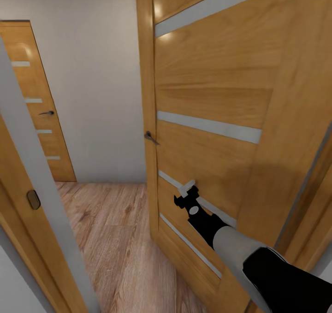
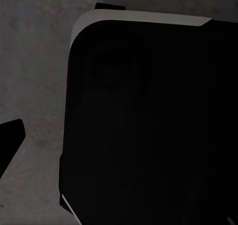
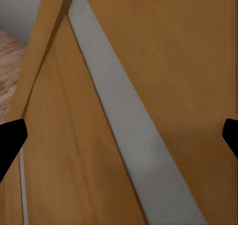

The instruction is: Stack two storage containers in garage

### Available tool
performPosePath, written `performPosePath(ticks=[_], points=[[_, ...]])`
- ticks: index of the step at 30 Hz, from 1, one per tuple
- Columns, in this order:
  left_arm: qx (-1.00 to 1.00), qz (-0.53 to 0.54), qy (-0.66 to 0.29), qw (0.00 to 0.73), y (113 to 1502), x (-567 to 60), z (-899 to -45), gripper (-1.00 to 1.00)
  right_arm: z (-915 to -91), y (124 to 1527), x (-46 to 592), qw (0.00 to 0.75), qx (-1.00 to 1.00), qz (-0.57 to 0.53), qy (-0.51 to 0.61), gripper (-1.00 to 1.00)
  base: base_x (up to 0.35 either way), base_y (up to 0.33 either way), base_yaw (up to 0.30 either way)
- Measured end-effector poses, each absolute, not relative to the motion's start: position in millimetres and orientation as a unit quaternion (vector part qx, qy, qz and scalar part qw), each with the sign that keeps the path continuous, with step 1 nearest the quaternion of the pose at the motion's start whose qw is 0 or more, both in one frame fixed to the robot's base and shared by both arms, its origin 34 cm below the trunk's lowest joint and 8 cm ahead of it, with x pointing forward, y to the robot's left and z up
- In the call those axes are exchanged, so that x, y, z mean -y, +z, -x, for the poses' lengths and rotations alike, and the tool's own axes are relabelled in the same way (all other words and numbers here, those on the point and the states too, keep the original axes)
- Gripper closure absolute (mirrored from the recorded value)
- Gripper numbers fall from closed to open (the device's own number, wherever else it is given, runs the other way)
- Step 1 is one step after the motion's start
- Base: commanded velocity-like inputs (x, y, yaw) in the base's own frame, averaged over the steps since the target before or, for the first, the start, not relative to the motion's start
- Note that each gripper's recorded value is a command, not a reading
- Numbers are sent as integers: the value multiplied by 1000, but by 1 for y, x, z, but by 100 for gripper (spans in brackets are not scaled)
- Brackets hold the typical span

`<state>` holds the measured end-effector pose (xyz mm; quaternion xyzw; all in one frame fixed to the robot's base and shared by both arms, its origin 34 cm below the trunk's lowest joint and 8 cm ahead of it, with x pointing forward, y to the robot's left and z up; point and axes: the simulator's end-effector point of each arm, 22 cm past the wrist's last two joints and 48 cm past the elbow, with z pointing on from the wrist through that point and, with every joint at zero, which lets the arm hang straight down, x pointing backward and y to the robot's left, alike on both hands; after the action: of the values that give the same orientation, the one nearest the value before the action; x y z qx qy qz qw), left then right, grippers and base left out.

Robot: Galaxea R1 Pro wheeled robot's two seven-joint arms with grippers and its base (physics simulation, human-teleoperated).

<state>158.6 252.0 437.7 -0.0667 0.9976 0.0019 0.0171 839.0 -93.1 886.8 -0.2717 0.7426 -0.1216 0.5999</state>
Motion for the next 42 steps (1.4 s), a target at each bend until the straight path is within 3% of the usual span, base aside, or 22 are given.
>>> performPosePath(ticks=[11, 42], points=[[-998, 67, 2, 15, 438, -252, -156, -100, -843, 891, 110, 607, -743, 242, -147, -100, 0, 0, 173], [-998, 67, 2, 15, 438, -252, -156, -100, -830, 888, 120, 649, -716, 202, -160, -100, 0, 0, 3]])
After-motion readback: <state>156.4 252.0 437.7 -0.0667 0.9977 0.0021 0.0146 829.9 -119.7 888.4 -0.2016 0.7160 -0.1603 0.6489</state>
